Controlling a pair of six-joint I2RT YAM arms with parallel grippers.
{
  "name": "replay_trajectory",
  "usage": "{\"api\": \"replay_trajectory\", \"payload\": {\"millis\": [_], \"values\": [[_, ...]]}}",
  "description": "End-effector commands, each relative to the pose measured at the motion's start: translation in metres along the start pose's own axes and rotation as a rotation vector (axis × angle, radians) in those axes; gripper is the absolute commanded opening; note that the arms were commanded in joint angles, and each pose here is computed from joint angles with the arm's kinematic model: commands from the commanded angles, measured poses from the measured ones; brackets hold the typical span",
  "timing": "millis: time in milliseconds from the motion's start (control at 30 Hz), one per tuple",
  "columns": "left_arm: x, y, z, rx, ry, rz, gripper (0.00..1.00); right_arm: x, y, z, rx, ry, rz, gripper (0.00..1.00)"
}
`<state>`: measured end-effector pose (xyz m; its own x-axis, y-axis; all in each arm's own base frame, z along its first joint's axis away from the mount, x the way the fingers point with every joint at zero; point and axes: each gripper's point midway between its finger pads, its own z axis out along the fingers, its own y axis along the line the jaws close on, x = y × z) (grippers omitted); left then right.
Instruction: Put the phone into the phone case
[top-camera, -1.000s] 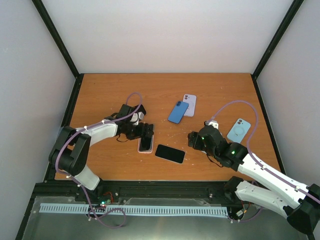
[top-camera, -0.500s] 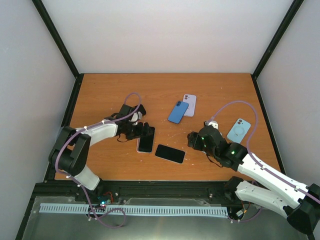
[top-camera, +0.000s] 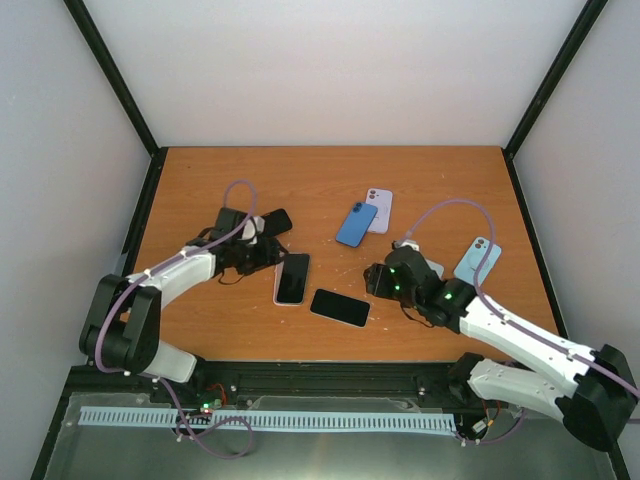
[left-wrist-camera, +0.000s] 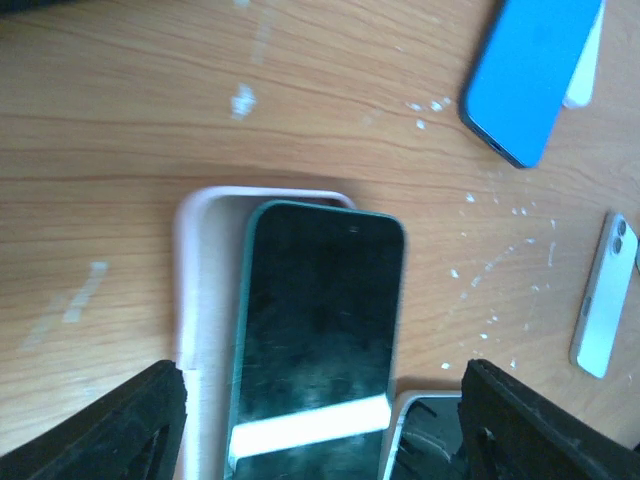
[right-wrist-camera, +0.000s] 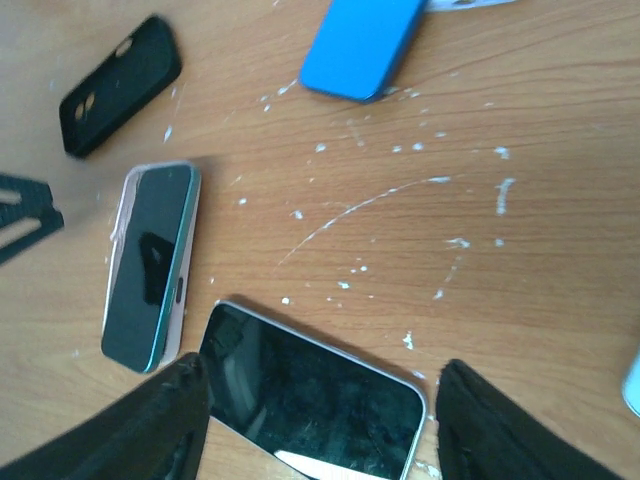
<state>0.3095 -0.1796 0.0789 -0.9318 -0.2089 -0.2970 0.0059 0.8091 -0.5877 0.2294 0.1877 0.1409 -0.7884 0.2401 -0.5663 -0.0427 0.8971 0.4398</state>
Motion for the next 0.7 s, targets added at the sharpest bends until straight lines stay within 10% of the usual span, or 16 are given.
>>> {"api": "replay_trajectory", "payload": {"millis": [0,167,667], "values": [[-0.007,0.015,-0.008,0.030,-0.042,-0.021,0.71,-0.006,0.036,0.016,-0.128,0.022,0.019,0.57],[-0.003,0.024,-0.002,0.093,-0.034,-0.040,0.64,0.001,0.070,0.044,-0.242,0.093,0.028,0.34],[0.011,0.030,0.018,0.137,0.034,-0.006,0.57,0.040,0.114,0.134,-0.260,0.272,0.016,0.34]]}}
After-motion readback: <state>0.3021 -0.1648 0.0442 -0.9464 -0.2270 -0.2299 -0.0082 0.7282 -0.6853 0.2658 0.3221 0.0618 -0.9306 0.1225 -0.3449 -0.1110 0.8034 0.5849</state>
